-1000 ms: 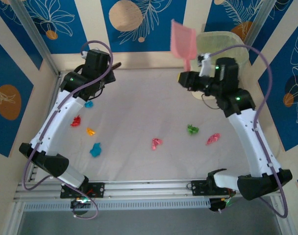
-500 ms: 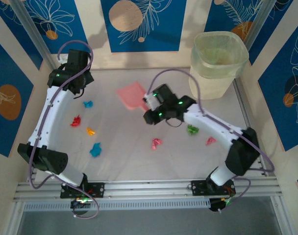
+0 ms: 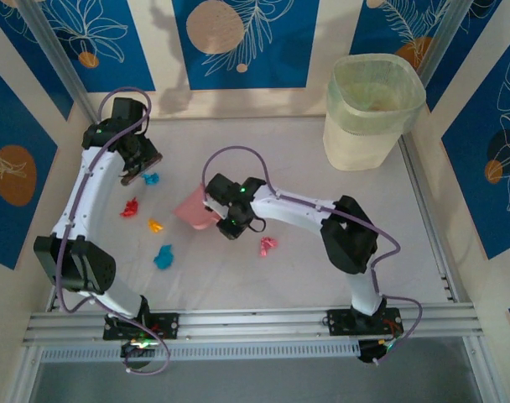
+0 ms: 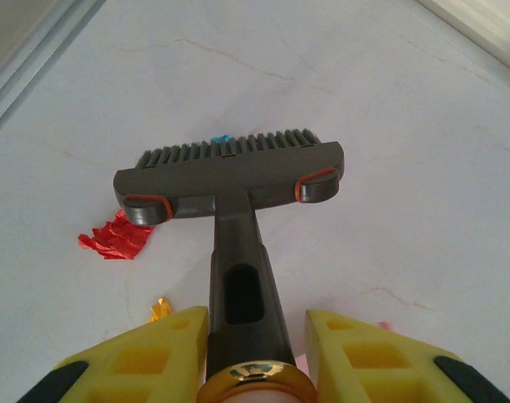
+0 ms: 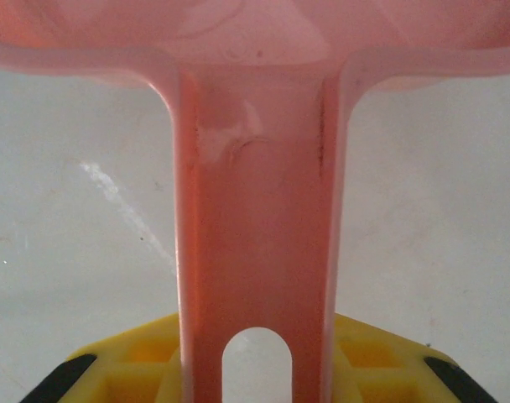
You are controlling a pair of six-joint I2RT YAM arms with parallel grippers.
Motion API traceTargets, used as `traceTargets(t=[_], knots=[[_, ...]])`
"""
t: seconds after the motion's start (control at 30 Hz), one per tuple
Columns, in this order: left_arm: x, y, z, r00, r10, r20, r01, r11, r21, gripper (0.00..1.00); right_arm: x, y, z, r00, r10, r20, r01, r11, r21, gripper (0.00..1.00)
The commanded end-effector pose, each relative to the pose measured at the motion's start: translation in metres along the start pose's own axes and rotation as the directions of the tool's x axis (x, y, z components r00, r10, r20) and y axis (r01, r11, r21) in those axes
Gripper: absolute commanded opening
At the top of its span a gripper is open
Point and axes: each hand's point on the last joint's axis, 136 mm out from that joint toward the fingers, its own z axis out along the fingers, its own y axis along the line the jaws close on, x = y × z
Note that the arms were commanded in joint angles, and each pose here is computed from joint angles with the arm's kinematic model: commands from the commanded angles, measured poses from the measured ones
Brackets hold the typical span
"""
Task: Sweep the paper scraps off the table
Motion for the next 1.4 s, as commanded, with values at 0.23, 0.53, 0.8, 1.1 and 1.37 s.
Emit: traceTargets(t=[0.23,0.53,0.8,1.1,1.37], knots=[[-0.016,-0.005,0.021,1.000,0.006,-0.031,-0.005,1.000,0.026,0.00,0.005,0.004,0.011,0.997,-0.027,-0.076,0.031,0.998,0.052,0.00],[-0.008,-0.015,0.033,0.994,0.019,-0.111,-0.011,0.997,0.073,0.00,0.007,0.002,0.019,0.994,0.001,-0.106,0.005,0.998,0.058,0.00],[0.014,-0.040,0.025,0.976,0.011,-0.219,0.035,0.978,0.204,0.00,0.008,-0.007,0.019,0.992,0.049,-0.112,-0.042,0.997,0.064,0.00],[0.040,-0.083,-0.009,0.956,0.052,-0.289,0.062,0.926,0.372,0.00,0.020,-0.029,0.021,0.985,0.127,-0.120,-0.117,0.990,0.083,0.00],[-0.016,-0.087,-0.049,0.998,0.007,-0.067,0.019,0.919,0.393,0.00,0.026,-0.035,0.024,0.981,0.147,-0.127,-0.137,0.987,0.087,0.00]])
